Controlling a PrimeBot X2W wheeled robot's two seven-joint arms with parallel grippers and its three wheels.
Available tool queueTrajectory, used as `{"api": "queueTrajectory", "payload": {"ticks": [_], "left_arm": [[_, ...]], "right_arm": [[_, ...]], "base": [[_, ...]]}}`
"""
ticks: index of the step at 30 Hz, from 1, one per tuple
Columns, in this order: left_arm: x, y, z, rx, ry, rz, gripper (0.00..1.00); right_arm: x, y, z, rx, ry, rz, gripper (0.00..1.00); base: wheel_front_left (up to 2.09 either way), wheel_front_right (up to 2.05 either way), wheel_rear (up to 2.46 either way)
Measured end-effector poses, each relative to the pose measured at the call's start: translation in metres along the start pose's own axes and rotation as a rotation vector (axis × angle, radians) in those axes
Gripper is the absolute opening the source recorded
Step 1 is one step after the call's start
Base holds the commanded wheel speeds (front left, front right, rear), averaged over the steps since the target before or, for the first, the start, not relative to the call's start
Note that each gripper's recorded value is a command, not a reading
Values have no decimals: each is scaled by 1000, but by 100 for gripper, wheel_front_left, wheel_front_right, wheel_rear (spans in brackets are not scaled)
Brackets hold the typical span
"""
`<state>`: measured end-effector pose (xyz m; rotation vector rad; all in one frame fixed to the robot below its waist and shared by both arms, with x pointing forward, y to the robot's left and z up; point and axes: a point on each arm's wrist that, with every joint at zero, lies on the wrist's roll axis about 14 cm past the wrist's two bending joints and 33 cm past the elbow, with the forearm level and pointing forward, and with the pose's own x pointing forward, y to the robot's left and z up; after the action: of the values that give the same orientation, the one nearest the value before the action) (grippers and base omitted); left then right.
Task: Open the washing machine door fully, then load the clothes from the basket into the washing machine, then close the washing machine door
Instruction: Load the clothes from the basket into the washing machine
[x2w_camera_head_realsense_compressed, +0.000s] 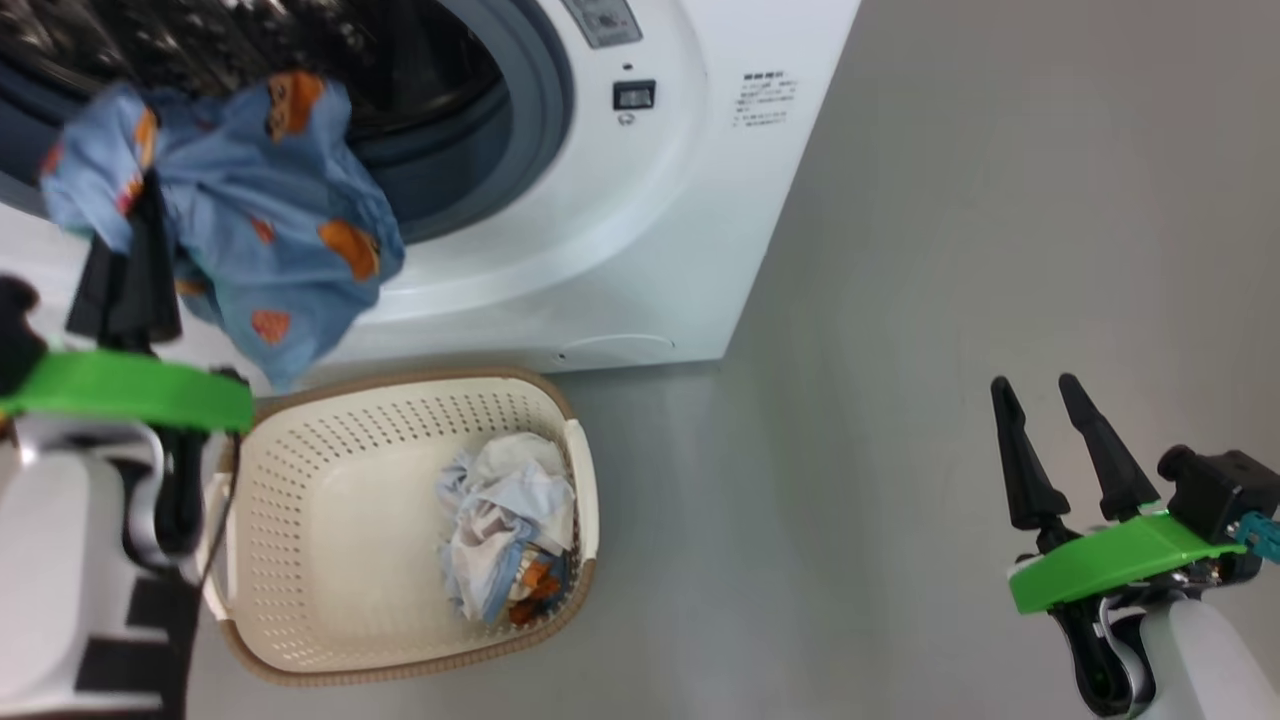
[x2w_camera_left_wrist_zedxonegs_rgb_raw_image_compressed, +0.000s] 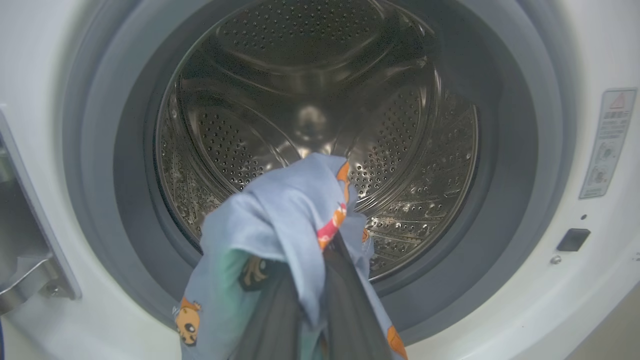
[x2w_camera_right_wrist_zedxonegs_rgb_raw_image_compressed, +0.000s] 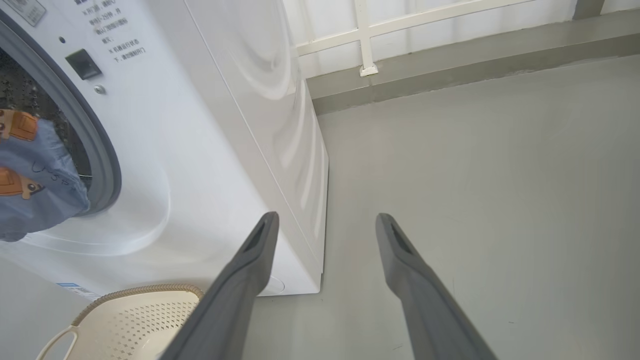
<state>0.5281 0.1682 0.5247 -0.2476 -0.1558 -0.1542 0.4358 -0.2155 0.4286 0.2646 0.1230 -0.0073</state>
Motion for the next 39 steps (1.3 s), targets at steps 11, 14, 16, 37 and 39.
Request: {"api": "queueTrajectory", "payload": {"ticks": [11,14,16,37,39], "left_arm": [[63,1,-50,6,132,-18,0],[76,0,-63,15,168,-26,0],[89,-2,-72,17,194,-33,0],[151,-2,-47,47,56,-27,100],[145,0,-58,36,88,-15,100]], "right_arm": [[11,-6,-15,9,30,-25,100],[12,-8,-19,10,38,-32,100],[15,-10,-22,10,43,-37,100],[25,-16,-37,7,73,-55,100],[25,-16,-37,8,73,-53,100]], "base": [[0,0,0],[0,0,0],[0,0,0],[0,0,0],[0,0,0]]}}
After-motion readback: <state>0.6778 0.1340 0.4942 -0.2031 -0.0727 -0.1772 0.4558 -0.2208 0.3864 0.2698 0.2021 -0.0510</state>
